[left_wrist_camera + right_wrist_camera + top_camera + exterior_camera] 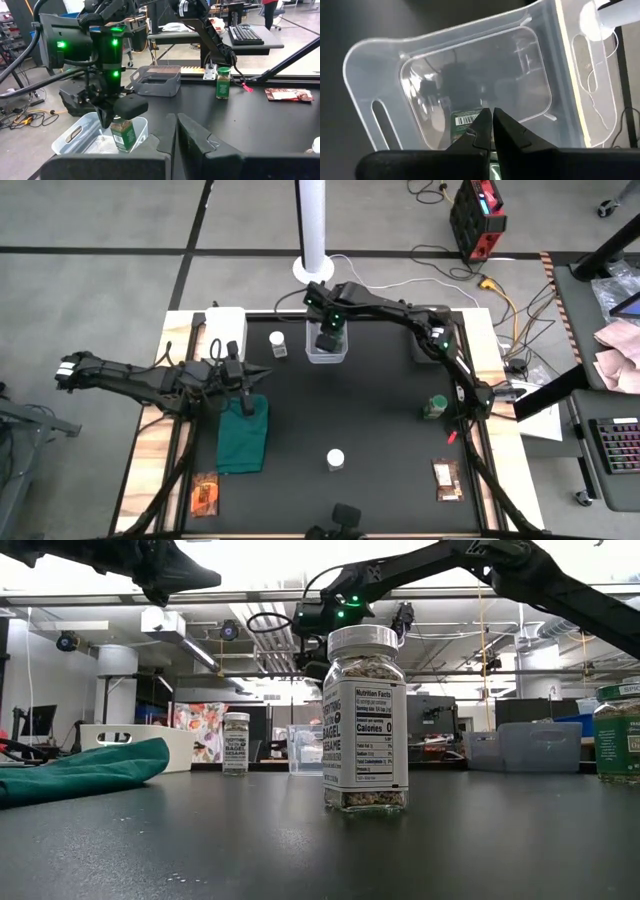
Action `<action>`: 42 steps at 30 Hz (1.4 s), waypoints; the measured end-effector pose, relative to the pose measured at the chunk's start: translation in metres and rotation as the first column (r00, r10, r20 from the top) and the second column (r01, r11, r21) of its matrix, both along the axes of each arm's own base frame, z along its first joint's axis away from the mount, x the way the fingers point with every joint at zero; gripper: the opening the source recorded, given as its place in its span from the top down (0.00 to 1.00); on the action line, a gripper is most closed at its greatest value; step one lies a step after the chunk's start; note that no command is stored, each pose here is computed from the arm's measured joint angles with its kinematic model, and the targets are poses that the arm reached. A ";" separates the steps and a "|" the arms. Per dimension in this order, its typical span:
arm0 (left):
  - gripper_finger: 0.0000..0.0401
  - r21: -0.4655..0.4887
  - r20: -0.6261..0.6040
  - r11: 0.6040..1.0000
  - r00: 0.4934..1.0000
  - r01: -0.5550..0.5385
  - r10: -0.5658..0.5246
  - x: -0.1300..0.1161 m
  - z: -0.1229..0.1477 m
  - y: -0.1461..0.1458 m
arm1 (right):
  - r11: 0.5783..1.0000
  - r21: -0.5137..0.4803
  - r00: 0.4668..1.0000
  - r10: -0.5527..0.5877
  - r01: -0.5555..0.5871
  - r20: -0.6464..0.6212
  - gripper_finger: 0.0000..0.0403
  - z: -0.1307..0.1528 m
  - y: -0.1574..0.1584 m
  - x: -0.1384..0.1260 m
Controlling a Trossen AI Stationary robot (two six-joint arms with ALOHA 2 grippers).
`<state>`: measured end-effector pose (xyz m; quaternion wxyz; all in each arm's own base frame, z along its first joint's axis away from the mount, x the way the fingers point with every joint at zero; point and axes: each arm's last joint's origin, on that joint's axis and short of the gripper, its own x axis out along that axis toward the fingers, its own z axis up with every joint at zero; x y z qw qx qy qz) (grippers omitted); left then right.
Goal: Sort spices by type
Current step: Put the top green seasoning bottle into the transparent bin, then put the top white seasoning bottle into the black bin
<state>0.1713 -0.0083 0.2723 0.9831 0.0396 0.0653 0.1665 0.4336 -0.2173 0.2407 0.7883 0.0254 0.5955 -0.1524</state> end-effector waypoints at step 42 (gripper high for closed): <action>1.00 -0.113 -0.041 0.993 0.999 -0.016 0.011 0.006 -0.010 -0.001 | 0.973 -0.189 0.941 0.182 -0.131 0.286 0.98 0.142 0.133 -0.046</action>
